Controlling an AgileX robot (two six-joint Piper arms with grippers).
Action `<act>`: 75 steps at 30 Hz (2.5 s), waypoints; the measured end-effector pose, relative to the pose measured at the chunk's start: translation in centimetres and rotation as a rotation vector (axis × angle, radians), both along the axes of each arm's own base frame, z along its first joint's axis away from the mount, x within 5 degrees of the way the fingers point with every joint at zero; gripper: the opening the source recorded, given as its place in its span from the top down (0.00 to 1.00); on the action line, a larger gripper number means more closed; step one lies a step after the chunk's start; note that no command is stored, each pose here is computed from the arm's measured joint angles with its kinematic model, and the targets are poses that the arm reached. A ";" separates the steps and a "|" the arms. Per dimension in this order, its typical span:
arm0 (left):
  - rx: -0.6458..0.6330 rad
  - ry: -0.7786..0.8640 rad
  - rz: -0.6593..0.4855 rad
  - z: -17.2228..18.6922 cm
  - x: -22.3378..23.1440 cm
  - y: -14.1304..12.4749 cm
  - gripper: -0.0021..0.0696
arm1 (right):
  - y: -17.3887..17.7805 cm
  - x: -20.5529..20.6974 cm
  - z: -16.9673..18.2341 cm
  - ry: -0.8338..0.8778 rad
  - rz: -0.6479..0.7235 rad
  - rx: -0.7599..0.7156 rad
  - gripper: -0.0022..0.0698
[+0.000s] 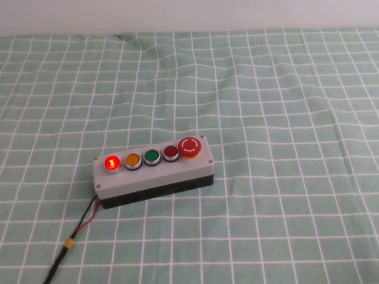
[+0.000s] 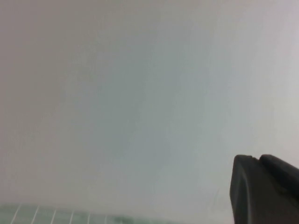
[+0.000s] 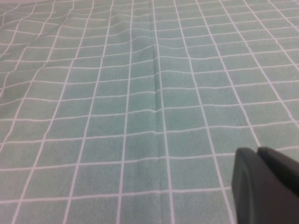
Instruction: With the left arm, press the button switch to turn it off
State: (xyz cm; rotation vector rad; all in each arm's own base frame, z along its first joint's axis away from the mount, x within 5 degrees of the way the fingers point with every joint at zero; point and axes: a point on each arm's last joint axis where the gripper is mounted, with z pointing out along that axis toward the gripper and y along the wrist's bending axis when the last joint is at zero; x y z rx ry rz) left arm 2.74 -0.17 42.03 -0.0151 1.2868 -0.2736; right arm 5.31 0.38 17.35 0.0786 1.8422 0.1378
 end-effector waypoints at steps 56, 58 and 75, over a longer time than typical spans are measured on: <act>0.395 1.469 -0.253 -17.3 30.2 -11.0 0.98 | 0.0 0.0 0.0 0.000 0.000 0.000 0.99; 0.400 1.470 -0.253 -16.8 30.2 -11.0 0.98 | 0.0 0.0 0.0 0.000 0.000 0.000 0.99; 0.338 0.888 -0.270 2.9 16.4 -6.8 0.98 | 0.0 0.0 0.0 0.000 0.000 0.000 0.99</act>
